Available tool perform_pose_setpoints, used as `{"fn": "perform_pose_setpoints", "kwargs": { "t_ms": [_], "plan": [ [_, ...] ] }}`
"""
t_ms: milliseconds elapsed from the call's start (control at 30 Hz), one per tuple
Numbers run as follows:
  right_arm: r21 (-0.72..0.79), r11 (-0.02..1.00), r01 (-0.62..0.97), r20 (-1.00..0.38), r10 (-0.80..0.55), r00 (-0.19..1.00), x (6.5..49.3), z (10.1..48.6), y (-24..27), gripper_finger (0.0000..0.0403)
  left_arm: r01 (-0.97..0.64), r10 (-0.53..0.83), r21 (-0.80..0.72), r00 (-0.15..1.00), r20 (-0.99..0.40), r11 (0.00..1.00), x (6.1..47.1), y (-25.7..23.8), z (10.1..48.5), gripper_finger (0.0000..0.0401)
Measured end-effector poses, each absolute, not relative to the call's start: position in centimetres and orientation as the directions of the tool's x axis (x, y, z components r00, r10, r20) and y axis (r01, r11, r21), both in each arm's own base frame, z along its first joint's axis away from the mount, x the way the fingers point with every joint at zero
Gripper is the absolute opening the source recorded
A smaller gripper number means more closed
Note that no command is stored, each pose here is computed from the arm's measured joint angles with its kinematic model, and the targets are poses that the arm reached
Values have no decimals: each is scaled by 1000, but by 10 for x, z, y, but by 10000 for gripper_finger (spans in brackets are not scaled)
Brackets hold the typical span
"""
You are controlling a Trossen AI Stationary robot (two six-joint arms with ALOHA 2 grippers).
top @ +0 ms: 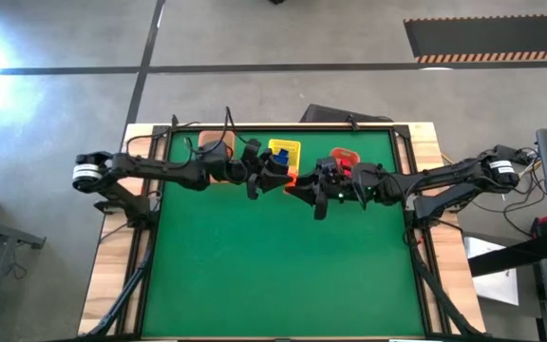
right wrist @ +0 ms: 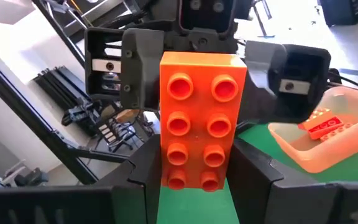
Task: Sort & place blocks by color
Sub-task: Put the orange game piece into the light orange bin
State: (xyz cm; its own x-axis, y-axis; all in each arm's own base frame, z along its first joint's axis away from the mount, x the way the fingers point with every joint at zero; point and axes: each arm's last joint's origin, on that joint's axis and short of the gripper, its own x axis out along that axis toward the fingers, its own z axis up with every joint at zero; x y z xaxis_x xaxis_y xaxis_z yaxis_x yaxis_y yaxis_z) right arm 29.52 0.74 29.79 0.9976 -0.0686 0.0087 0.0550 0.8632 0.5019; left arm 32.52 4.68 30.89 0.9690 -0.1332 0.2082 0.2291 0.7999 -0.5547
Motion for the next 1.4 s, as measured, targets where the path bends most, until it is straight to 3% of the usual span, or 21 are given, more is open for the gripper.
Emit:
{"fn": "perform_pose_setpoints", "kwargs": {
  "t_ms": [300,600,933,1200,1400],
  "plan": [
    [534,842,78,-10,-85,996,295,296,1,126,245,-153,-558,967,206,793,336,46,309,198],
    [538,840,76,-13,-82,997,295,296,2,126,239,-152,-560,968,198,793,335,46,309,126],
    [537,840,81,-18,-84,996,295,296,2,127,239,-153,-561,968,197,793,334,46,308,129],
    [534,839,104,-40,-98,994,295,294,1,237,236,-157,-568,970,185,789,334,46,307,131],
    [567,811,146,-101,-107,989,291,291,-3,278,197,-146,-586,980,133,786,332,49,305,132]
  ]
}}
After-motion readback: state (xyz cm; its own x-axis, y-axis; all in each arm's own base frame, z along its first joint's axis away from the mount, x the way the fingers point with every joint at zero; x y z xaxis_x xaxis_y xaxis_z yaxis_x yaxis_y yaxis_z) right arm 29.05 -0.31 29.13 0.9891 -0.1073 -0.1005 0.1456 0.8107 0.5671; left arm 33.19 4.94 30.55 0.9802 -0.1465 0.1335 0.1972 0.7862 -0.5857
